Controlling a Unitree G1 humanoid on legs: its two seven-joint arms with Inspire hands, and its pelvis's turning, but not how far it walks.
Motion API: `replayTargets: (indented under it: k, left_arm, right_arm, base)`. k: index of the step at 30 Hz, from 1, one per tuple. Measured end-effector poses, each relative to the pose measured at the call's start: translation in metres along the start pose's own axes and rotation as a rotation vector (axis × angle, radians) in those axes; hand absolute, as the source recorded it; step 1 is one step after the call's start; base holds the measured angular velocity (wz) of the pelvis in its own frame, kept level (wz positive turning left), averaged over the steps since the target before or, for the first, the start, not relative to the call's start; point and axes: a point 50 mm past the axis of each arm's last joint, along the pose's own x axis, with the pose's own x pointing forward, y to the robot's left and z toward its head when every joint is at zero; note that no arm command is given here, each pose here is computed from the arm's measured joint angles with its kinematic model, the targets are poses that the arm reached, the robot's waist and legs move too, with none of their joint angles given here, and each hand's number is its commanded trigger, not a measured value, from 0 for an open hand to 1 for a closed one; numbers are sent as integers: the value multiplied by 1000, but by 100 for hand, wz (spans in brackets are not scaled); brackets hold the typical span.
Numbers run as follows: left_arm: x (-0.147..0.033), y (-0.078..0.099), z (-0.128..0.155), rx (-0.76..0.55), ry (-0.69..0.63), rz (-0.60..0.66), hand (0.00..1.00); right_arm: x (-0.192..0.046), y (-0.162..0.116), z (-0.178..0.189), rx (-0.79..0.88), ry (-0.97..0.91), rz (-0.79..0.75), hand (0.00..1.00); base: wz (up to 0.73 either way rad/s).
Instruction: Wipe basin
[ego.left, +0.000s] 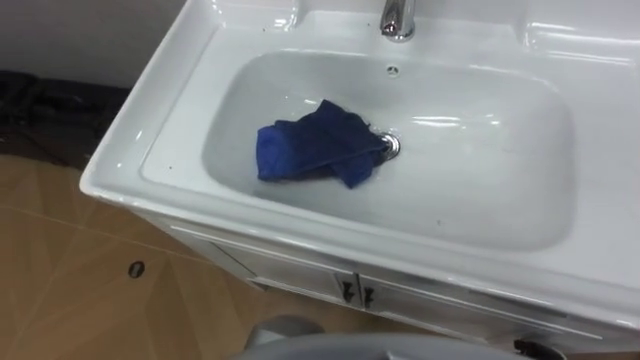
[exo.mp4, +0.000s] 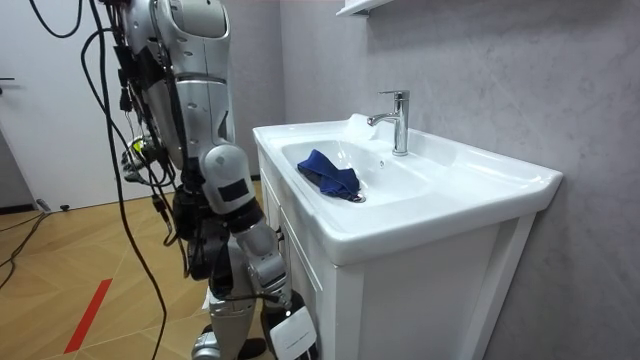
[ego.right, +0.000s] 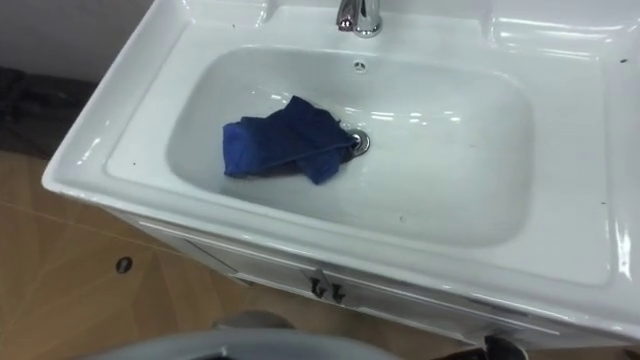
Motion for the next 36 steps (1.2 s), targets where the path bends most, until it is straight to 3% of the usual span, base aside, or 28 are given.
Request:
replayTargets:
  k: [3, 7, 11, 14, 19, 36]
  left_arm:
    - [1, 10, -30, 135, 48, -4, 0]
    - [-4, 19, -68, 488, 9, -75, 0]
    - [-15, 7, -83, 821, -128, -279, 0]
    - [-26, -9, -88, 984, -216, -418, 0]
    - [-37, -26, -93, 1129, -274, -568, 0]
    - [-47, -30, -112, 1471, -270, -727, 0]
  right_arm:
    - [0, 3, 0, -2, 0, 15, 0]
    - [1, 11, 1, 2, 19, 31, 0]
    - [1, 16, -1, 24, 22, 54, 0]
    - [1, 18, 2, 17, -1, 67, 0]
    - [1, 21, -1, 37, -10, 94, 0]
    - [0, 21, -20, 42, 70, 78, 0]
  base:
    - [6]
    - [2]
    - [7]
    - [0]
    - [-16]
    - [-11]
